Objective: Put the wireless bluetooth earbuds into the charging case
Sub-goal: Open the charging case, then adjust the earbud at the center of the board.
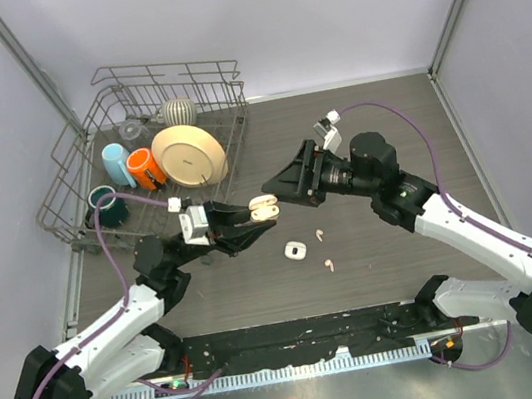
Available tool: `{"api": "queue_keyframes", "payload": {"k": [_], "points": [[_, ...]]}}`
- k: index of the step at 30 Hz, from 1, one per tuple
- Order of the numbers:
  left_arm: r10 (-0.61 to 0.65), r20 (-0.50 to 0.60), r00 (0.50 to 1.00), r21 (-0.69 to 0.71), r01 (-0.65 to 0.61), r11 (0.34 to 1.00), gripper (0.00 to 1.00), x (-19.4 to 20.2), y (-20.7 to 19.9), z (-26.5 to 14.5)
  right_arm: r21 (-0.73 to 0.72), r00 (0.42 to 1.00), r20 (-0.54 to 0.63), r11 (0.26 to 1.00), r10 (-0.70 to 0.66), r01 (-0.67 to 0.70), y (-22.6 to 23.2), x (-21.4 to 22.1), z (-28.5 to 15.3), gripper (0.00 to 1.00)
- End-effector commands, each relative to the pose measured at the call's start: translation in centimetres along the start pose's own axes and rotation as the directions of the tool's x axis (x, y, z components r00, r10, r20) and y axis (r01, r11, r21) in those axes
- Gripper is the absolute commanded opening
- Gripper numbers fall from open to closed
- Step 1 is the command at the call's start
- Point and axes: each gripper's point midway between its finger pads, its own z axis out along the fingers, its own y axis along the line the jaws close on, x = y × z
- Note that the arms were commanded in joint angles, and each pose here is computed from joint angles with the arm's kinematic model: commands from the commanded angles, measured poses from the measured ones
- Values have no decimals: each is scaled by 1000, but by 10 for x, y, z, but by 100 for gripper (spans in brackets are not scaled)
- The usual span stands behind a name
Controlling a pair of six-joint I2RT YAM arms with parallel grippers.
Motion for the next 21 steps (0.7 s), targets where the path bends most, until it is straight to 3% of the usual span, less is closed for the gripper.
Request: {"api": "queue_keyframes", "payload": {"k": [1, 3, 5, 7, 10, 14, 18, 21], "points": [[61, 68, 996, -14, -60, 998, 0, -20, -2, -1, -88, 992, 100, 992, -79, 88, 35, -18, -14, 74], [56, 64, 996, -21, -55, 998, 0, -18, -1, -2, -10, 987, 126, 995, -94, 97, 24, -24, -20, 75], [61, 66, 996, -23, -60, 998, 0, -20, -3, -4, 149, 965, 233, 985, -120, 86, -1, -45, -30, 75], [62, 62, 996, -27, -60, 998, 0, -20, -4, -6, 367, 941, 314, 930, -130, 6, -48, -60, -50, 75], [68, 65, 996, -34, -66, 997, 0, -25, -6, -8, 498, 938, 325, 865, -124, -58, -91, -62, -70, 75], [73, 72, 995, -43, -70, 997, 0, -30, -8, -12, 630, 950, 280, 773, -139, -72, -139, -50, -86, 73], [70, 69, 995, -50, -67, 997, 0, -32, -9, -14, 758, 981, 153, 651, -123, -36, -190, -20, -100, 66], [72, 76, 995, -50, -68, 996, 0, -35, -10, -14, 792, 995, 57, 610, -78, 3, -210, 0, -102, 60]]}}
